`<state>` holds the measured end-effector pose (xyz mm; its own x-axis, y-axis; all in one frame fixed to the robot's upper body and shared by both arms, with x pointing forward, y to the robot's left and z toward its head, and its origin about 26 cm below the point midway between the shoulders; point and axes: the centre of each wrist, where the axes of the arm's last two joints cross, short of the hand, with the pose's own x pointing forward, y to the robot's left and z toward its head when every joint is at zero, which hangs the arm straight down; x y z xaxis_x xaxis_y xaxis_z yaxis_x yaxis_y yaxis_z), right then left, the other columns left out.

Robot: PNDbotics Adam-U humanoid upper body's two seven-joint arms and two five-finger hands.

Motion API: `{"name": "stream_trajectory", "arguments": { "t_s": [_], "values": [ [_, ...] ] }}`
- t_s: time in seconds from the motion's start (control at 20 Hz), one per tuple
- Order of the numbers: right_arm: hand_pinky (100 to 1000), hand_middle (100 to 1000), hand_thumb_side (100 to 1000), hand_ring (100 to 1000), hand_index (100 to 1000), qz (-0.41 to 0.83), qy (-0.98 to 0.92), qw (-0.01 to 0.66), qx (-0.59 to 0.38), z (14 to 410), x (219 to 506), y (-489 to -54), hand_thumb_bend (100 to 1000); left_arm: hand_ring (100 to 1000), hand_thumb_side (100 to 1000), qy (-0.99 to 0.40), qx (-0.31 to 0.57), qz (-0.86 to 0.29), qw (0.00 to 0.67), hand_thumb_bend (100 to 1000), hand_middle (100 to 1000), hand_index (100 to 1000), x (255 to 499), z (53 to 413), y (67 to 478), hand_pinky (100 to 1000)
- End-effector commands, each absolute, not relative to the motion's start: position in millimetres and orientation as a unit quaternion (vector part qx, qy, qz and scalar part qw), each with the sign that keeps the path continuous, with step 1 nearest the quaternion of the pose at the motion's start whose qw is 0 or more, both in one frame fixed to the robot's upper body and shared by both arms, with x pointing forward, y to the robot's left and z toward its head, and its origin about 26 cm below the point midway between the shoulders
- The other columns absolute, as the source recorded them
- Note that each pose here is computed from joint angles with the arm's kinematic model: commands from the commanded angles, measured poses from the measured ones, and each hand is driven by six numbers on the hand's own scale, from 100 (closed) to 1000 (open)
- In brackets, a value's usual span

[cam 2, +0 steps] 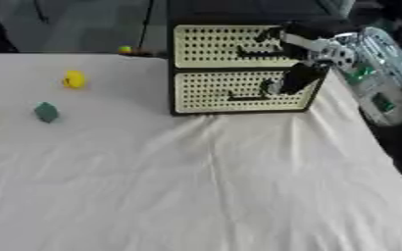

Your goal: Pick up objects from table and place into drawer.

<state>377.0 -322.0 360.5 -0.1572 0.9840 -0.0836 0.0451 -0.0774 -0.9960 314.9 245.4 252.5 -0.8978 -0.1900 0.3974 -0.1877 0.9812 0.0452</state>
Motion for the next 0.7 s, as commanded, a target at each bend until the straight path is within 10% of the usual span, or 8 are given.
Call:
{"name": "stream_trajectory", "arguments": {
  "t_s": [0.05, 0.7],
  "values": [
    [138, 100, 226, 100, 935, 0.528, -0.519, 0.423, -0.522, 378.3, 372.8, -333.8, 351, 648, 949, -0.977, 0.093, -0.008, 0.194, 100, 791, 818, 312.5, 258.3, 243.5, 515],
    [145, 100, 217, 100, 856, 0.529, -0.516, 0.442, -0.508, 370.3, 383.8, -340.1, 337, 647, 951, -0.977, 0.090, -0.009, 0.193, 100, 790, 818, 312.7, 259.0, 241.7, 512]
  ]
}}
